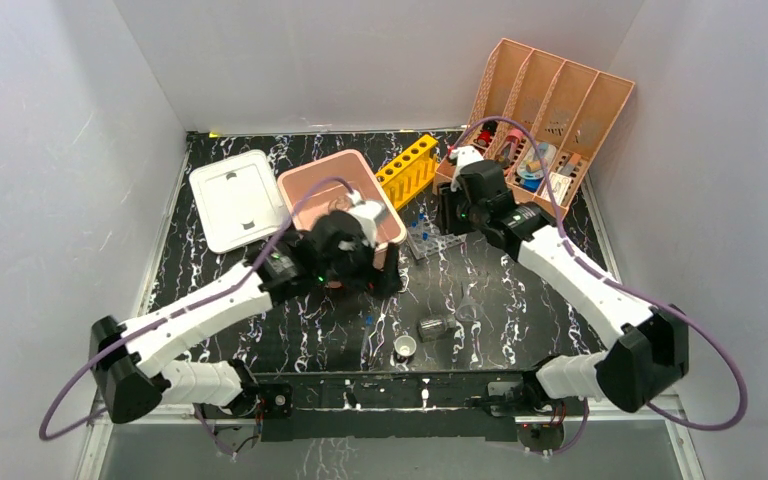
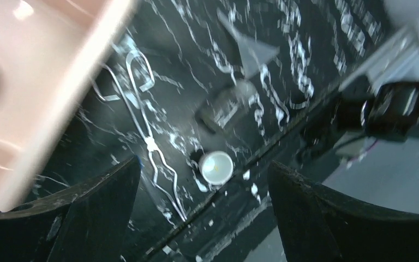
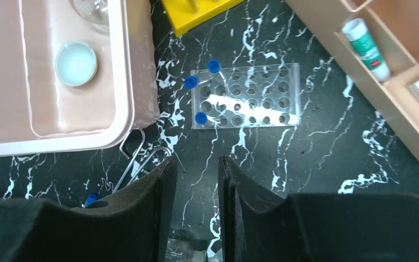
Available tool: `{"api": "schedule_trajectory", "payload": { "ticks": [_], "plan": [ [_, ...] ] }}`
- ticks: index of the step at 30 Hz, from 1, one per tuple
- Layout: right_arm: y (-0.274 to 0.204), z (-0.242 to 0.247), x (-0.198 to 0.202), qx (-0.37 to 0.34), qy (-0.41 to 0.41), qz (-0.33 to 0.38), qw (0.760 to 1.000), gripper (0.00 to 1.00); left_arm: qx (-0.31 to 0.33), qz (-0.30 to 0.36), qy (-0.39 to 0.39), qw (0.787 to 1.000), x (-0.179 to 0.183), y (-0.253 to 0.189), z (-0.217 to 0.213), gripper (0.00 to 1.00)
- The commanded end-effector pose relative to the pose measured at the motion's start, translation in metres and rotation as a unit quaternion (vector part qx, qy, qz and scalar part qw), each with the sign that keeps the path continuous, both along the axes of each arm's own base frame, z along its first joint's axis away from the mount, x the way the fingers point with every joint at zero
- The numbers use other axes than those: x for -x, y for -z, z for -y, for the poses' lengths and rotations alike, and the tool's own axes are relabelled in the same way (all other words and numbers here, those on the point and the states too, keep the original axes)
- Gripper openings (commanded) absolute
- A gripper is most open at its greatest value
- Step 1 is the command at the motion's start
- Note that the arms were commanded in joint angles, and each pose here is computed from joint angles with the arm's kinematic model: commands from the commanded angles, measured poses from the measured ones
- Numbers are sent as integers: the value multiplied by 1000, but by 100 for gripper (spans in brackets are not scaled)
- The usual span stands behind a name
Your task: Organize the chemistry lab equipment
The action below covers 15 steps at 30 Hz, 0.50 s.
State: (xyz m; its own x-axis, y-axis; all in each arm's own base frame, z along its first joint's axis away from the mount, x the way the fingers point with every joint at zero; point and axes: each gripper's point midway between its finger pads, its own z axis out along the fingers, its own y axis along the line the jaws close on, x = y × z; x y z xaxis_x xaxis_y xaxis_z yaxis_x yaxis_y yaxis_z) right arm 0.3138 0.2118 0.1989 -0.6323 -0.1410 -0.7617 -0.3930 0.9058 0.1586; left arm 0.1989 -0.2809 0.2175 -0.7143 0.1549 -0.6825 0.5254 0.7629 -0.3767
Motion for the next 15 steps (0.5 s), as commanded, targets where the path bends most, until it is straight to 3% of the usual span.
{"api": "schedule_trajectory", "payload": {
  "ticks": [1,8,12,15],
  "plan": [
    [-33,18,-5,-34,36,51,997,44,-54,-12,-4,998,22,42,12,85],
    [-29,38,3,-27,48,48,997,44,-111,-3,-3,994,27,77,6,82],
    [-24,39,4,-30,42,43,998,44,-149,-16,34,988,42,115,16,80],
    [-22,40,4,-29,43,43,998,44,-143,-11,41,989,44,116,21,80]
  ]
}}
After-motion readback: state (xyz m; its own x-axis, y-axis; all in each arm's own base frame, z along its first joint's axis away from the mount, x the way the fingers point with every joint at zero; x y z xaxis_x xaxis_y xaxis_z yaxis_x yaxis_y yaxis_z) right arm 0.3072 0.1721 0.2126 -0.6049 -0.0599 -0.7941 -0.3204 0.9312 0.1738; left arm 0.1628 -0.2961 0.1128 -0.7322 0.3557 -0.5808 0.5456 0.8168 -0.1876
